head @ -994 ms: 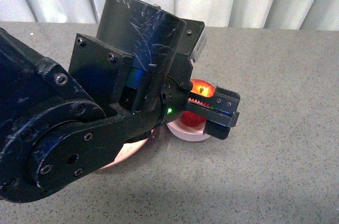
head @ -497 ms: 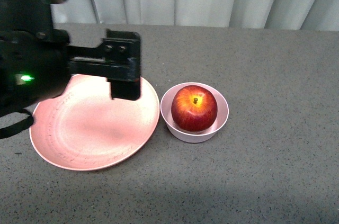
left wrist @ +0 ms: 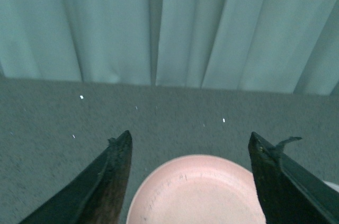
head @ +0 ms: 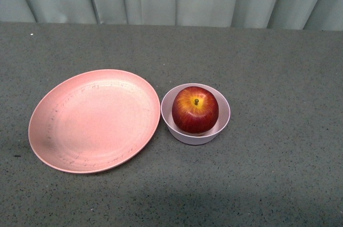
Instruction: Move apple from plate to bowl
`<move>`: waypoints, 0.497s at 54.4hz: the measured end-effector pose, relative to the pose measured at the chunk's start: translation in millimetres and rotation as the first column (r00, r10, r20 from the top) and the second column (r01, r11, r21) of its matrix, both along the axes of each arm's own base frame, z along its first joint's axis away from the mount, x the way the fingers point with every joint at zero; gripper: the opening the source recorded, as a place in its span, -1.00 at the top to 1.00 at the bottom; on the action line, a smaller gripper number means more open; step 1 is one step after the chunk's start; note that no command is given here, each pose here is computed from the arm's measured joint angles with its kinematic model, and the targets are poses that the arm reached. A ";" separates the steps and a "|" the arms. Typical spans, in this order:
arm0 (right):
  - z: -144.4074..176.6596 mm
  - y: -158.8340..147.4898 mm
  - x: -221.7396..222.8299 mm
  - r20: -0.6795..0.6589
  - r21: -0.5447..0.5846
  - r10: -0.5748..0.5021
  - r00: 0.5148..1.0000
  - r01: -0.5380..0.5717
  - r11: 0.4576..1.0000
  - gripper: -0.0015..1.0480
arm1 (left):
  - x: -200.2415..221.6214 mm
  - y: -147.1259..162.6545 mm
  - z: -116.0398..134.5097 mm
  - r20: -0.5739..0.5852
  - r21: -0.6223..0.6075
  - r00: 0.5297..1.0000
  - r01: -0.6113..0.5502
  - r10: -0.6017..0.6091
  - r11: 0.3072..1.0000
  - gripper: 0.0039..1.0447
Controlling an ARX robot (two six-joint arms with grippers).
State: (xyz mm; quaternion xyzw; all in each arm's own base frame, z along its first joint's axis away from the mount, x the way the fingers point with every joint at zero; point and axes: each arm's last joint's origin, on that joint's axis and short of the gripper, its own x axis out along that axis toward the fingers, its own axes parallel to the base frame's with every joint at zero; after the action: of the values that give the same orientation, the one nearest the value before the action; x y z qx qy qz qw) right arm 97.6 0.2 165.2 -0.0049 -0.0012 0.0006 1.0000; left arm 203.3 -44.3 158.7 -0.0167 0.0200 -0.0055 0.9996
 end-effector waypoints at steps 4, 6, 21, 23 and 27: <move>0.0 0.0 0.0 0.000 0.000 0.000 1.000 0.000 1.000 -0.82 | -8.2 6.8 5.3 0.037 0.007 0.999 -0.003 0.003 1.000 -0.03; 0.0 0.0 0.0 0.000 0.000 0.000 1.000 0.000 1.000 -0.82 | -11.7 9.3 5.3 0.038 0.010 0.999 -0.002 0.002 1.000 0.08; 0.0 0.1 0.0 0.000 0.000 0.002 1.000 -0.002 1.000 -0.82 | -37.2 25.7 3.1 0.026 0.021 1.000 -0.006 0.006 1.000 0.94; 0.0 0.1 0.0 0.000 0.000 0.002 1.000 -0.002 1.000 -0.82 | -41.0 27.4 3.6 0.028 0.025 1.000 -0.003 0.002 1.000 0.93; 0.0 0.1 0.0 0.000 0.000 0.002 1.000 -0.002 1.000 -0.82 | -46.6 30.3 3.8 0.027 0.027 1.000 -0.004 0.004 1.000 0.93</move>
State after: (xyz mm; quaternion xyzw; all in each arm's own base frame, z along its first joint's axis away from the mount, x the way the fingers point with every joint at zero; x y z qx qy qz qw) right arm 97.6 0.3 165.2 -0.0049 -0.0014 0.0015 1.0000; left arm 156.7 -14.0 162.5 -0.0034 0.0067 -0.0034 1.0000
